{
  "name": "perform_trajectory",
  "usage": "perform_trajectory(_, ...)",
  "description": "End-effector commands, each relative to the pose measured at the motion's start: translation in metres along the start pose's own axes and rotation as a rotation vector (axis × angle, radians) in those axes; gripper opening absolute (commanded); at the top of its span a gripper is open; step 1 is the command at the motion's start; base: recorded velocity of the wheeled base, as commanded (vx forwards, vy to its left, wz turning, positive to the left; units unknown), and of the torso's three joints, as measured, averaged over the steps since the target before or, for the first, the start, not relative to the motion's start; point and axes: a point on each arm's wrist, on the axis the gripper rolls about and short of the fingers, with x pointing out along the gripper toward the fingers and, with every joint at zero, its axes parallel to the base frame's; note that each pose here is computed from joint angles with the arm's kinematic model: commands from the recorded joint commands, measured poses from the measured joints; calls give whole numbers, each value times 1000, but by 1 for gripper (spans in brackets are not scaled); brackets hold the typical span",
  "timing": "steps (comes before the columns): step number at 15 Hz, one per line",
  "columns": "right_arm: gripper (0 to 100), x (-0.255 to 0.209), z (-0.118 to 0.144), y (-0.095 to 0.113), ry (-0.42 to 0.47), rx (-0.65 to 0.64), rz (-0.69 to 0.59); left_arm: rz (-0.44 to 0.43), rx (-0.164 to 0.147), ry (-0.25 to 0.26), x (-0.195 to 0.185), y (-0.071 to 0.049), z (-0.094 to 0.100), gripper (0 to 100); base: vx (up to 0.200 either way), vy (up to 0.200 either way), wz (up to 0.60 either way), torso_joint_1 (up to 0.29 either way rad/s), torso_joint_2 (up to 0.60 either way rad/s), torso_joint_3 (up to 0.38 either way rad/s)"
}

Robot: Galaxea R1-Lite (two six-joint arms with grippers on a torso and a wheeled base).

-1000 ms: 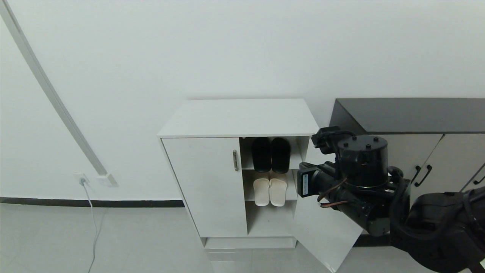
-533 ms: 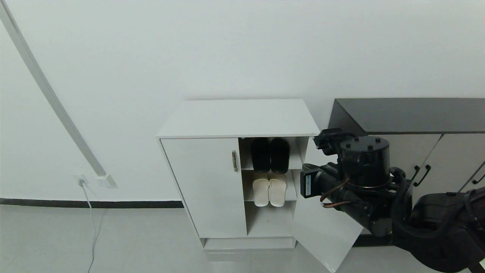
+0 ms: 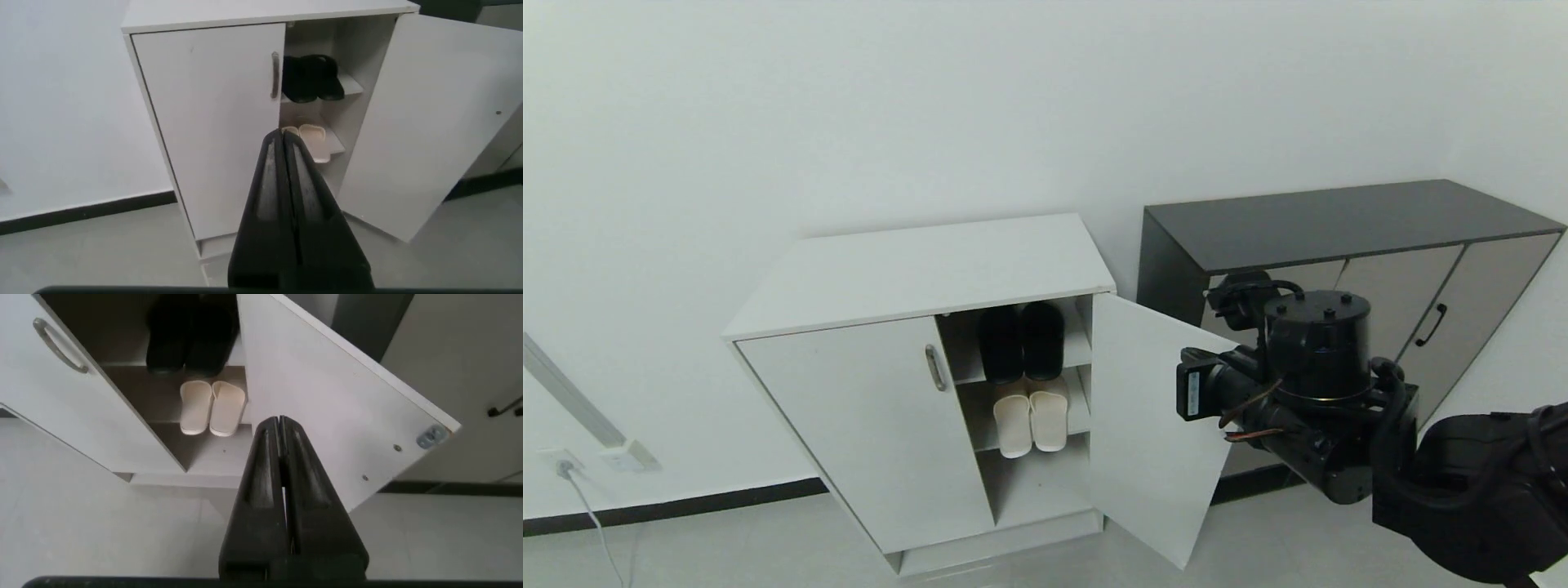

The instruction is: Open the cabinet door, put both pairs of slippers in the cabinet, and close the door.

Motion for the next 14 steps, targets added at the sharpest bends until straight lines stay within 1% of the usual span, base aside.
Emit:
perform_trajectory(1, 0, 2, -3, 0, 10, -5, -4, 1, 0, 1, 0, 0, 0, 0, 0, 0, 0, 0, 0, 0)
perform_trajectory(6, 0, 3, -3, 0, 10, -17, -5, 1, -4, 1, 0, 0, 0, 0, 0, 0, 0, 0, 0, 0)
perform_trajectory(11, 0, 3, -4, 0, 12, -19, -4, -1, -4, 1, 0, 0, 0, 0, -200, 0, 0, 6, 5, 2)
perform_trajectory(14, 0, 6, -5, -3, 18, -27, -10, 1, -7, 1, 0, 0, 0, 0, 0, 0, 0, 0, 0, 0)
